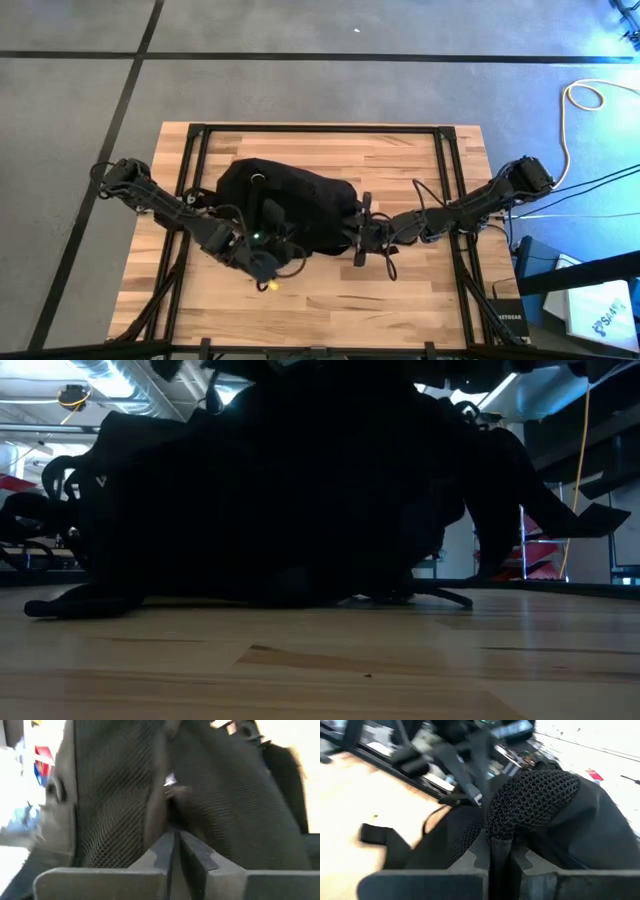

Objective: Unpack backpack
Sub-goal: Close the black backpack

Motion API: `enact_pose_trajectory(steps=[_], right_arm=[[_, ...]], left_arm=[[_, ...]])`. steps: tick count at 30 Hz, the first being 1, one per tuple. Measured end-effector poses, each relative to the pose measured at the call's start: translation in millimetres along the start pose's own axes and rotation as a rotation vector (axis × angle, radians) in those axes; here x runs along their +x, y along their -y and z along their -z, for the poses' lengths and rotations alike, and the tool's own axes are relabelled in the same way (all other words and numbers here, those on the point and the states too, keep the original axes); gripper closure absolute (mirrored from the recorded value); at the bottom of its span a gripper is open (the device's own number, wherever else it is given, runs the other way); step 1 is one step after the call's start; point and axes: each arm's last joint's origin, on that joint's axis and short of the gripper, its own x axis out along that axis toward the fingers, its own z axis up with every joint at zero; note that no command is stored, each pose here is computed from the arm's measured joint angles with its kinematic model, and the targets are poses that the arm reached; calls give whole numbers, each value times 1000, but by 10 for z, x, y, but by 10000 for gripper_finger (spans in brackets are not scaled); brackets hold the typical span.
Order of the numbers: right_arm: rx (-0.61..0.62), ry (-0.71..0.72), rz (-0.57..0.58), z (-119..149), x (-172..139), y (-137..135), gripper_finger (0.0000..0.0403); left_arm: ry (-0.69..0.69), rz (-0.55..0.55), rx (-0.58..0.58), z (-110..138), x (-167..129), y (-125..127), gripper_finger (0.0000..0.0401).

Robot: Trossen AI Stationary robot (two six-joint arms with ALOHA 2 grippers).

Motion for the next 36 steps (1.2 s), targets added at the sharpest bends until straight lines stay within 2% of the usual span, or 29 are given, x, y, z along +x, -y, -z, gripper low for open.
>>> enact_pose_trajectory(steps=[2, 5, 9, 14, 19, 25, 33, 36], right_arm=[[-5, 12, -38, -23, 10, -5, 403], [0, 21, -51, -55, 20, -1, 403], [-2, 19, -53, -97, 39, 13, 403], [-5, 22, -55, -138, 53, 26, 403], [-21, 58, -73, -202, 12, -34, 403], [-104, 70, -69, -290, -85, -173, 403], [-105, 47, -34, -305, -113, -137, 403], [-105, 14, 19, -299, -115, -119, 403]], left_arm=[[-33, 2, -40, 39, 86, -31, 395], [-54, 70, -84, 73, 258, -50, 400], [-97, 104, -84, 105, 519, 57, 400], [-54, 37, -139, 22, 624, 79, 400], [-95, -126, -124, 13, 601, 41, 400], [-204, -164, -101, 166, 633, 36, 400], [-318, -219, -61, 360, 596, -2, 400], [-335, -227, -68, 405, 540, -33, 400]])
